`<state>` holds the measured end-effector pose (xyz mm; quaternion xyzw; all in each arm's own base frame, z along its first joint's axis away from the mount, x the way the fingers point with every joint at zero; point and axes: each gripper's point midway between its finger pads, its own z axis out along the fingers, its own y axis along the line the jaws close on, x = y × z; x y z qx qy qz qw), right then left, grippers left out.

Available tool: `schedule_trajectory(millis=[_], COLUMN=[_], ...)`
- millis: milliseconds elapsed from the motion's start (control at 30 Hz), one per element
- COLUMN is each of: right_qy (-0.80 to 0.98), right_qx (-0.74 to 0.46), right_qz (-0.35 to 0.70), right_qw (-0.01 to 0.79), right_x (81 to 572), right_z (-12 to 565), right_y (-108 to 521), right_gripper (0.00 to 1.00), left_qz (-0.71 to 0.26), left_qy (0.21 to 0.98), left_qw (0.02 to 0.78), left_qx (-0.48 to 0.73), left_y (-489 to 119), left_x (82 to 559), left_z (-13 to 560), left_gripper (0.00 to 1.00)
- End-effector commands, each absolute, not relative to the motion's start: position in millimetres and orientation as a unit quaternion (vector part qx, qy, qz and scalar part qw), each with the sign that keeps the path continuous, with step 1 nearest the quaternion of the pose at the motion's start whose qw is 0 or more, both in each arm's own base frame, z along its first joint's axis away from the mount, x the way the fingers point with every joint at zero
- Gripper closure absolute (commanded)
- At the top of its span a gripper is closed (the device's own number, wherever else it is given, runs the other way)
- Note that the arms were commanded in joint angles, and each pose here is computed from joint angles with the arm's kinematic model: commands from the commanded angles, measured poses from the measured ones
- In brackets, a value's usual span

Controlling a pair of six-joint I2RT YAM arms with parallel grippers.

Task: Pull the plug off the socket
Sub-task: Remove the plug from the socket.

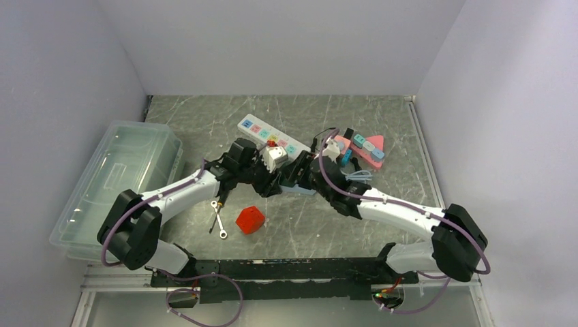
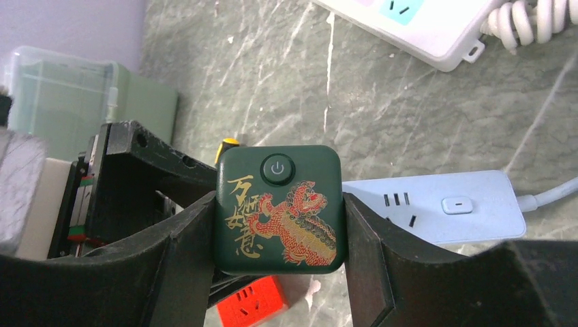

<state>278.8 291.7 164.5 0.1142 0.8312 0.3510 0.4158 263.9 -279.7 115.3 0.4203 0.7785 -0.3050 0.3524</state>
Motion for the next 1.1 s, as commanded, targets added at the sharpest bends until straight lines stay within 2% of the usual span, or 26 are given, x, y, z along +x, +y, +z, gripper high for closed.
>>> schedule_trajectory(millis=[0,167,500,633,867,1067], right_qy=[0.829,0.828,0.845,0.835,0.823,0.831], right_qx=[0.119,0.13,0.141,0.139,0.138,0.154], right_qz=[0.332,0.327,0.355,0.366,0.327,0.309], right_qw=[0.435,0.437,0.374,0.387,0.443,0.436], right_x=[248,252,287,280,246,241], right_z=[174,172,158,165,177,164], right_y=[297,288,267,272,283,277], right_gripper=[1.0,1.0,1.0,1.0,1.0,1.0], left_qz=[-0.243,-0.248,-0.249,-0.237,-0.255,-0.258], left_qy=[0.797,0.794,0.783,0.797,0.805,0.798], left_qw=[0.391,0.385,0.387,0.385,0.376,0.37], left_qx=[0.391,0.399,0.418,0.401,0.381,0.4], left_y=[-264,-266,-271,-266,-264,-266], left_x=[300,297,291,297,302,299], left_z=[120,117,117,115,118,117], left_gripper=[1.0,1.0,1.0,1.0,1.0,1.0])
